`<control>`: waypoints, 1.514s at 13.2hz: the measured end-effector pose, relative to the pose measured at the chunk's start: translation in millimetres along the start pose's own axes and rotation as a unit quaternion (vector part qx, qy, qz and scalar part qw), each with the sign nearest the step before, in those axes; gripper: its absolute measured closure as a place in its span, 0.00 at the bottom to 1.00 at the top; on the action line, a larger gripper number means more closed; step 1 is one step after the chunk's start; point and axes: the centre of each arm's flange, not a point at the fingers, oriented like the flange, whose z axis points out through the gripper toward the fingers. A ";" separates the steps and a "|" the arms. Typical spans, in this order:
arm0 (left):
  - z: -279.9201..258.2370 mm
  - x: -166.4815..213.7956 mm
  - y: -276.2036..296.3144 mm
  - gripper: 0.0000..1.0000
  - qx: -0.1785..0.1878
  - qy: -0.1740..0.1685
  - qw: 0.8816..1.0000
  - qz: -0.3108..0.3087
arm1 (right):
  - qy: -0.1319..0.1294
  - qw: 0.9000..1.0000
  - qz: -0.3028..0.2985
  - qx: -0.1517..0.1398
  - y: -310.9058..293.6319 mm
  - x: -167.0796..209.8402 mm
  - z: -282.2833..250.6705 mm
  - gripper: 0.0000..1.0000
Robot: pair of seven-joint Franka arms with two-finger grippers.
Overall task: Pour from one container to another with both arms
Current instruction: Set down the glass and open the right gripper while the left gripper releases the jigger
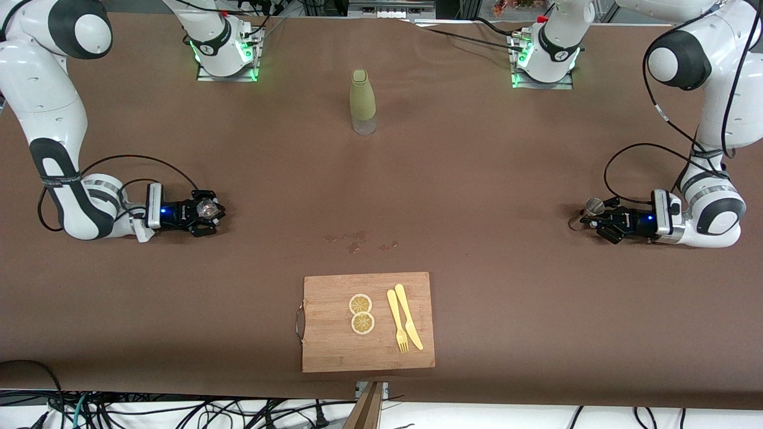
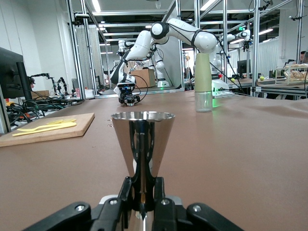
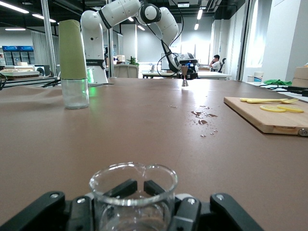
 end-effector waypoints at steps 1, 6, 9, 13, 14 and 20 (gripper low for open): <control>1.4 -3.4 2.0 0.79 0.000 0.003 1.000 -0.003 | 0.002 1.000 0.001 0.000 -1.2 -1.7 0.0 0.77; -0.6 -4.6 4.7 0.79 0.001 0.005 1.000 -0.004 | -0.006 1.000 0.011 -0.008 -10.6 -6.8 -21.8 0.22; -10.7 -7.5 10.3 0.66 0.006 -0.006 1.000 -0.010 | -0.022 0.999 0.025 0.002 -26.7 -7.1 -53.4 0.00; -27.8 -13.4 17.8 0.26 0.019 -0.034 0.999 -0.025 | -0.068 0.994 0.082 0.014 -35.4 25.5 -106.4 0.00; -29.2 -13.6 18.0 0.15 0.020 -0.037 0.999 -0.025 | -0.090 0.990 0.104 0.019 -31.1 45.4 -120.2 0.00; -72.6 11.8 3.2 0.00 0.027 -0.096 0.990 -0.097 | -0.233 0.935 0.264 0.038 -2.6 180.3 -157.6 0.00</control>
